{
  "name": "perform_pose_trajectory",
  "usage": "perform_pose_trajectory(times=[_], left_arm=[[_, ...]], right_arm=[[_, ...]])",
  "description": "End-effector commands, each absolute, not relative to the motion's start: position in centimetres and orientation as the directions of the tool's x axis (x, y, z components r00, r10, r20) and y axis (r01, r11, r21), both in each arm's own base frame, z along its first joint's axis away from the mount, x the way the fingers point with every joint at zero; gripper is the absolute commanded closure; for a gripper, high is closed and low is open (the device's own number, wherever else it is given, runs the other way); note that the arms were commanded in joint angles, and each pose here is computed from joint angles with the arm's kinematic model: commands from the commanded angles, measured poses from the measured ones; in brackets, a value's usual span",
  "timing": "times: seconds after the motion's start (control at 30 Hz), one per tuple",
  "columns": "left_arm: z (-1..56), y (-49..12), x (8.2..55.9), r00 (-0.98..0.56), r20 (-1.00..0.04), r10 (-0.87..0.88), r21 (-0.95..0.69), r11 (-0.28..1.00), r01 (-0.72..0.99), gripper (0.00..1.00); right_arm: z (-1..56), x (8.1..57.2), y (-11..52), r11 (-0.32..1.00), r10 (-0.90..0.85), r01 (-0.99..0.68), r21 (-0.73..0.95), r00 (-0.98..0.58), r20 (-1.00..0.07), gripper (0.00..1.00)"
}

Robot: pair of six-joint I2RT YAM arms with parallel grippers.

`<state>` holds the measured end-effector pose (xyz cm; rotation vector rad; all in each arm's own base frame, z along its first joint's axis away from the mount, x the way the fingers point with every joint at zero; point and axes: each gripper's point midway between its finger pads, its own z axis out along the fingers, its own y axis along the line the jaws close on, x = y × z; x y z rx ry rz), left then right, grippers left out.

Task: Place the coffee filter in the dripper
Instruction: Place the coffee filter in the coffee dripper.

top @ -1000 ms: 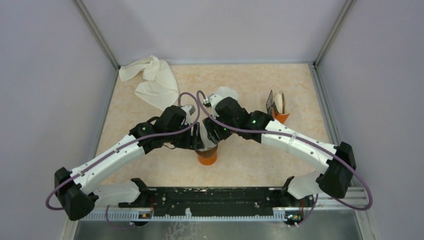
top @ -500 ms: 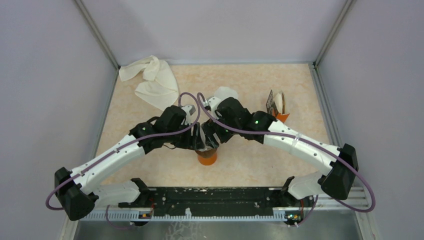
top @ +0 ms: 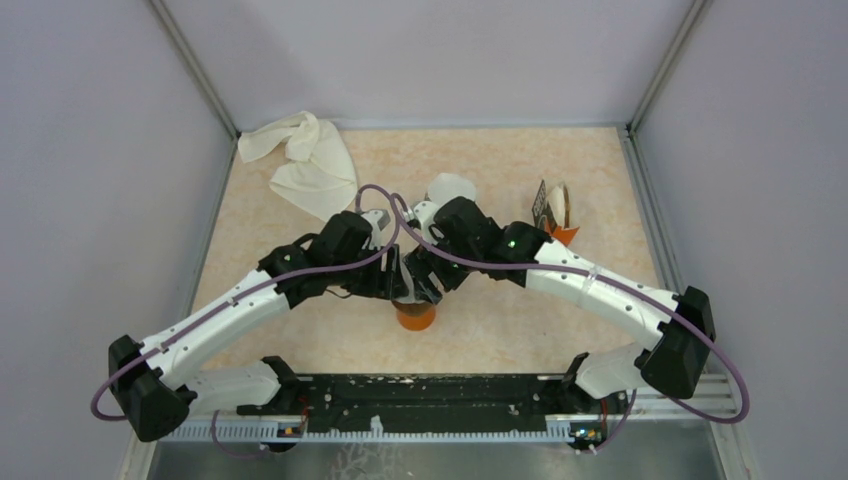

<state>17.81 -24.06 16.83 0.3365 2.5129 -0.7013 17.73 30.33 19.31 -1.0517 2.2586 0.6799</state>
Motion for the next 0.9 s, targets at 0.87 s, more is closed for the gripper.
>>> perform_pose_trajectory(times=[0.87], left_arm=[[18.8,-23.9,19.0,-0.801,-0.596,0.061,-0.408,0.836,0.367,0.25]], right_arm=[[24.1,21.8,30.0,0.693,-0.336,-0.701,0.170,-0.523,-0.784,0.23]])
